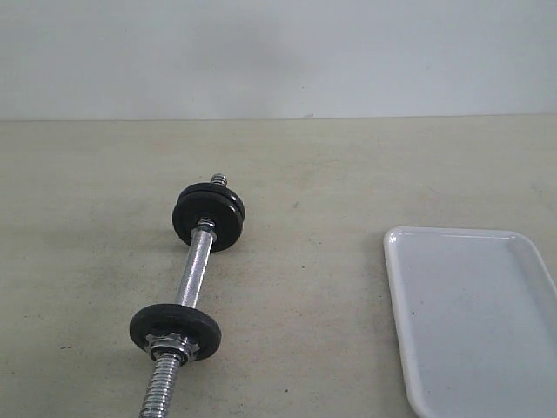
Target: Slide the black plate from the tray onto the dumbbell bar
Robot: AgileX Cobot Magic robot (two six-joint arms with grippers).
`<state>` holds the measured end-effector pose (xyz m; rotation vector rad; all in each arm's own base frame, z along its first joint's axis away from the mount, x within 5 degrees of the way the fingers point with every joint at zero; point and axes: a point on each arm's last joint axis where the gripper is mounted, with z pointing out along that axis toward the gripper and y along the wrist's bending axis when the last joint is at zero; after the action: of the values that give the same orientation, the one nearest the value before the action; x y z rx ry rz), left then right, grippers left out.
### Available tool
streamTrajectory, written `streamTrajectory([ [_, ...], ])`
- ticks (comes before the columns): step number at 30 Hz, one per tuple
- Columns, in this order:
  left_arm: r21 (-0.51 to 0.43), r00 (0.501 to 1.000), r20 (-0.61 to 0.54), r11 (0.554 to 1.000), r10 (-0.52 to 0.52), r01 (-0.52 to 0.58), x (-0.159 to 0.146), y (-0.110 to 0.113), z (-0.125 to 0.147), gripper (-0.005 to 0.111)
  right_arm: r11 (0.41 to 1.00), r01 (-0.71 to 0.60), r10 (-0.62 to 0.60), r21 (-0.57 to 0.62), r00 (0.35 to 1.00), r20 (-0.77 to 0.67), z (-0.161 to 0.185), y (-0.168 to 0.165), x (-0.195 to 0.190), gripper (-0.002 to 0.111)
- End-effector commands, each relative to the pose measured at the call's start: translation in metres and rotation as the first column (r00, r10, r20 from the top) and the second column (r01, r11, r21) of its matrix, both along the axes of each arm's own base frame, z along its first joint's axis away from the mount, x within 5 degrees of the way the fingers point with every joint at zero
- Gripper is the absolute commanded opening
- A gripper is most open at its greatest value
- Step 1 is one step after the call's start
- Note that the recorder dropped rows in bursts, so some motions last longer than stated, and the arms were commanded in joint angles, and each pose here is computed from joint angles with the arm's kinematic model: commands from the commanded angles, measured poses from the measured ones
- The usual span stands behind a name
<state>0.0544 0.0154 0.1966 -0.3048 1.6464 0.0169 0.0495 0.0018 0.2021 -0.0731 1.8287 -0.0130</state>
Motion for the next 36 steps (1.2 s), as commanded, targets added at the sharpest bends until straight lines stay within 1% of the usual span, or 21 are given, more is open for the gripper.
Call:
streamTrajectory([
  [1, 0.137, 1.0, -0.025, 0.991, -0.009, 0.012, -0.0001, 0.0002, -0.0005, 0.004, 1.0, 0.003, -0.003, -0.008, 1.0, 0.003, -0.0006, -0.0003, -0.0003, 0.0],
  [4, 0.31, 0.996, -0.085, 0.95, -0.005, 0.031, -0.0006, 0.0015, -0.0024, 0.004, 1.0, 0.003, -0.003, -0.008, 1.0, 0.003, -0.0006, -0.0003, -0.0003, 0.0],
  [6, 0.398, 0.993, -0.12, 0.916, 0.001, 0.047, -0.0009, 0.0023, -0.0035, 0.004, 1.0, 0.003, -0.003, -0.008, 1.0, 0.003, -0.0006, -0.0003, -0.0003, 0.0],
  [8, 0.471, 0.99, -0.139, 0.88, 0.001, 0.065, -0.001, 0.0023, -0.0036, 0.004, 1.0, 0.003, -0.003, -0.008, 1.0, 0.003, -0.0006, -0.0003, -0.0003, 0.0],
  [9, 0.488, 0.99, -0.141, 0.87, -0.001, 0.07, -0.0009, 0.0022, -0.0034, 0.004, 1.0, 0.003, -0.003, -0.008, 1.0, 0.003, -0.0006, -0.0003, -0.0003, 0.0],
  [34, 0.495, 0.991, -0.134, 0.866, -0.006, 0.073, -0.0007, 0.0017, -0.0027, 0.004, 1.0, 0.003, -0.003, -0.008, 1.0, 0.003, -0.0006, -0.0003, -0.0003, 0.0],
  [36, 0.478, 0.991, -0.133, 0.875, -0.01, 0.073, -0.0006, 0.0013, -0.0029, 0.004, 1.0, 0.003, -0.003, -0.008, 1.0, 0.003, -0.0006, -0.0003, -0.0003, 0.0],
])
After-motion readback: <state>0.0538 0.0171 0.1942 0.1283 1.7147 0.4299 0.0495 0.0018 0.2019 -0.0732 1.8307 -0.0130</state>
